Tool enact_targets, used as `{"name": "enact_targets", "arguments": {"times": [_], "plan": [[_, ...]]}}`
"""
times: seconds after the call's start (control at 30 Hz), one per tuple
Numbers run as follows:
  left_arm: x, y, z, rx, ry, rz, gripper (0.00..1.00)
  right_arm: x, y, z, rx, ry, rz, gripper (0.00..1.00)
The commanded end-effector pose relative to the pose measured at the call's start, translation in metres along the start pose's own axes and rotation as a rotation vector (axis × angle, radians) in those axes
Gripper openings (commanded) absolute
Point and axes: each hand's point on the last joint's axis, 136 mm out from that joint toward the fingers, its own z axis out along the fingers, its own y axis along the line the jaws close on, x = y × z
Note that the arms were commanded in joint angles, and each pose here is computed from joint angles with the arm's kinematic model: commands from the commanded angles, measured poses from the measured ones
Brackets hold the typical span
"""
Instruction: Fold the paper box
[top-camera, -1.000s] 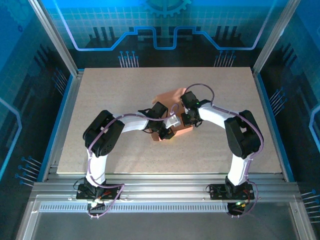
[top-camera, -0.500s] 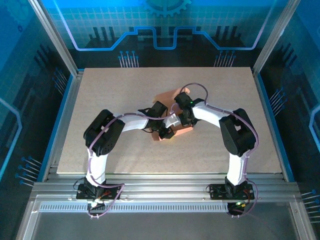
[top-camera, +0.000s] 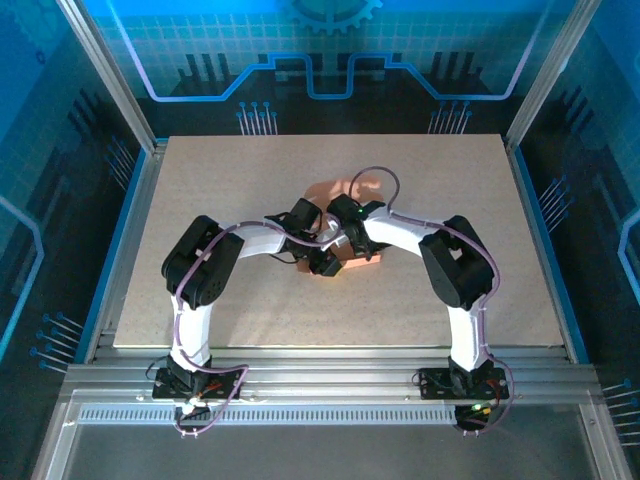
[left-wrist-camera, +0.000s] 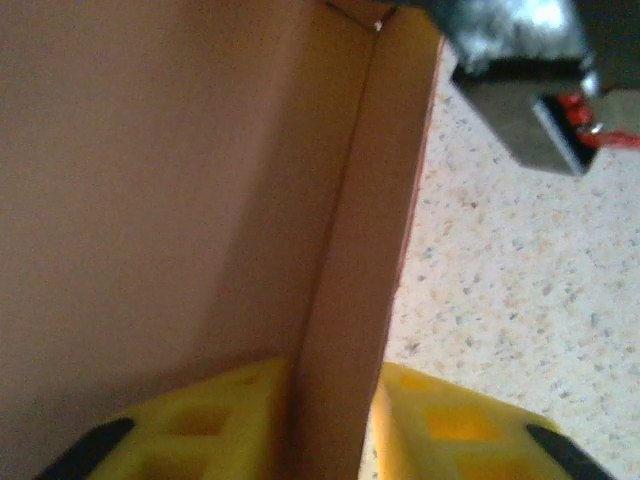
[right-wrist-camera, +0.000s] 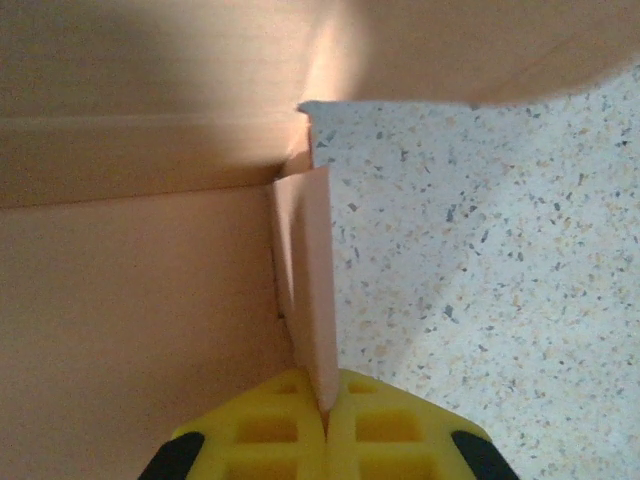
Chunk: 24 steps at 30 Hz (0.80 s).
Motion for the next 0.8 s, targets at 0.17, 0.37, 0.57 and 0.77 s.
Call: {"name": "enact_targets", "arguments": {"times": [0.17,0.37,0.57,0.77], "plan": [[0.018,-0.013,-0.013,-0.021,0.021,-0.084,0.72,0.047,-0.003,0.018,-0.013,0.122,-0.065,0.00],[0.000,-0.030,-0.058,-0.037,-0.131,-0.084,0.91,0.041,-0.006,0.020,-0.016,0.106,-0.038,0.00],[0.000,-0.022,-0.111,-0.115,-0.405,-0.172,0.97,0.040,0.001,0.021,-0.081,0.121,-0.008,0.00],[0.007,0.017,-0.203,-0.329,-0.790,-0.376,0.99,0.041,-0.002,0.016,0.051,0.106,-0.103,0.00]]}}
